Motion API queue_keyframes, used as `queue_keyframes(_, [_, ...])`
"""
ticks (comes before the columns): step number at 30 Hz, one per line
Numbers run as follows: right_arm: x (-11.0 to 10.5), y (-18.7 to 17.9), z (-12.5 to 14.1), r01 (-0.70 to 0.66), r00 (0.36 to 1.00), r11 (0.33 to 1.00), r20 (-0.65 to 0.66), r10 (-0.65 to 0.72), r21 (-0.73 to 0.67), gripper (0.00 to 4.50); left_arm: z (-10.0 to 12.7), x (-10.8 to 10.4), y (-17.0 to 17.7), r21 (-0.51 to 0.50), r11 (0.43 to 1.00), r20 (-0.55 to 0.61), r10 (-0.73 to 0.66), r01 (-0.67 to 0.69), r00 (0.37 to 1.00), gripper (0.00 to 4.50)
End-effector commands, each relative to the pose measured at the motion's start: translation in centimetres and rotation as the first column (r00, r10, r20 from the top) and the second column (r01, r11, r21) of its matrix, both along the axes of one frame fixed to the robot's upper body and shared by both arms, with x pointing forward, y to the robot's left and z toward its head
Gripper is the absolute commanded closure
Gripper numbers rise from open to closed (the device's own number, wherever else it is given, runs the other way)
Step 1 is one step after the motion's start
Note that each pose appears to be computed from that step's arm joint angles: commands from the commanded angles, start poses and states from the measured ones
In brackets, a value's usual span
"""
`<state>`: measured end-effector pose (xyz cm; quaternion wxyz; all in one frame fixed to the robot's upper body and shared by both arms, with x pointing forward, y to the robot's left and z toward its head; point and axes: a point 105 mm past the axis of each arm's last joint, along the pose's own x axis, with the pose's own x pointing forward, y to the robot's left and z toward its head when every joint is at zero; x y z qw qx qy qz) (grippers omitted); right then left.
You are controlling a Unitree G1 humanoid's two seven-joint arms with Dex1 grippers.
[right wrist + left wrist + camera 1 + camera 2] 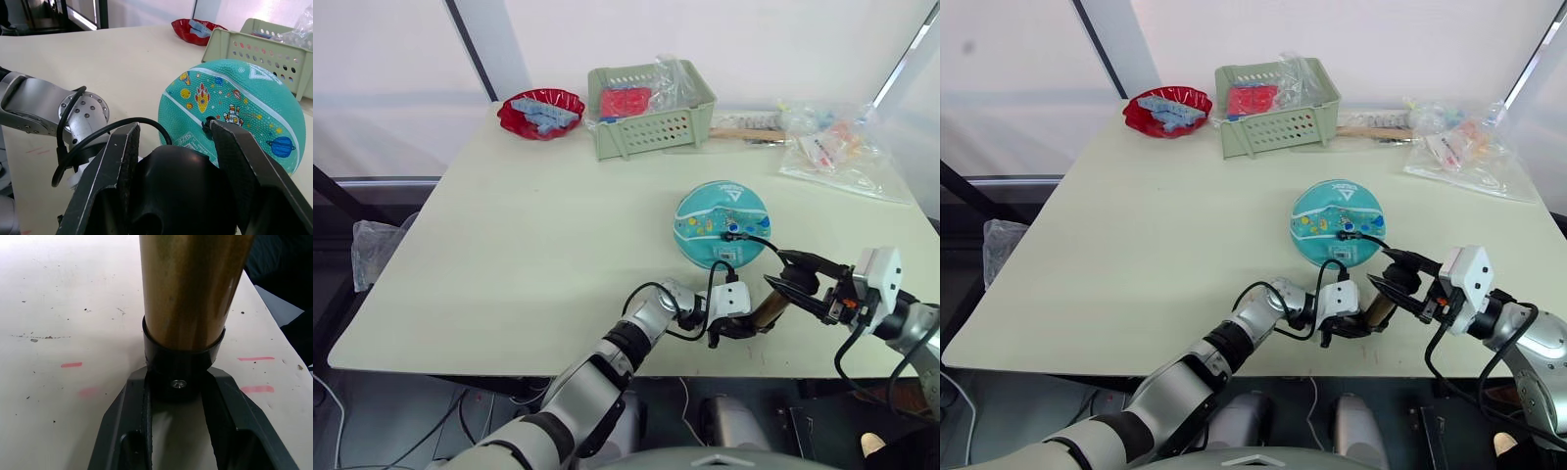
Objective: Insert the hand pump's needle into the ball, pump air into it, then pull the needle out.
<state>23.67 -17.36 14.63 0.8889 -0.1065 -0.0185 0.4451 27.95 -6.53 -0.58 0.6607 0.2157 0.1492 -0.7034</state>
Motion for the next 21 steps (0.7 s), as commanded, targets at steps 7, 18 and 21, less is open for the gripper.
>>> queue_keyframes(7, [-0.3, -0.6, 4.2, -0.044, 0.998, 0.999, 0.045, 0.044, -0.004, 2.68, -5.5, -1.2, 4.1, 0.224, 0.973, -0.103, 0.076, -0.051, 0.992, 3.54])
queue_keyframes(18, [-1.0, -2.3, 11.6, -0.049, 0.988, 0.999, 0.145, 0.045, 0.023, 2.68, -5.4, -1.2, 4.1, 0.224, 0.974, -0.103, 0.072, -0.047, 0.992, 3.54])
queue_keyframes(21, [-1.2, -2.6, 12.8, -0.048, 0.987, 0.999, 0.156, 0.044, 0.022, 2.68, -5.4, -1.1, 4.1, 0.224, 0.973, -0.103, 0.072, -0.047, 0.992, 3.54])
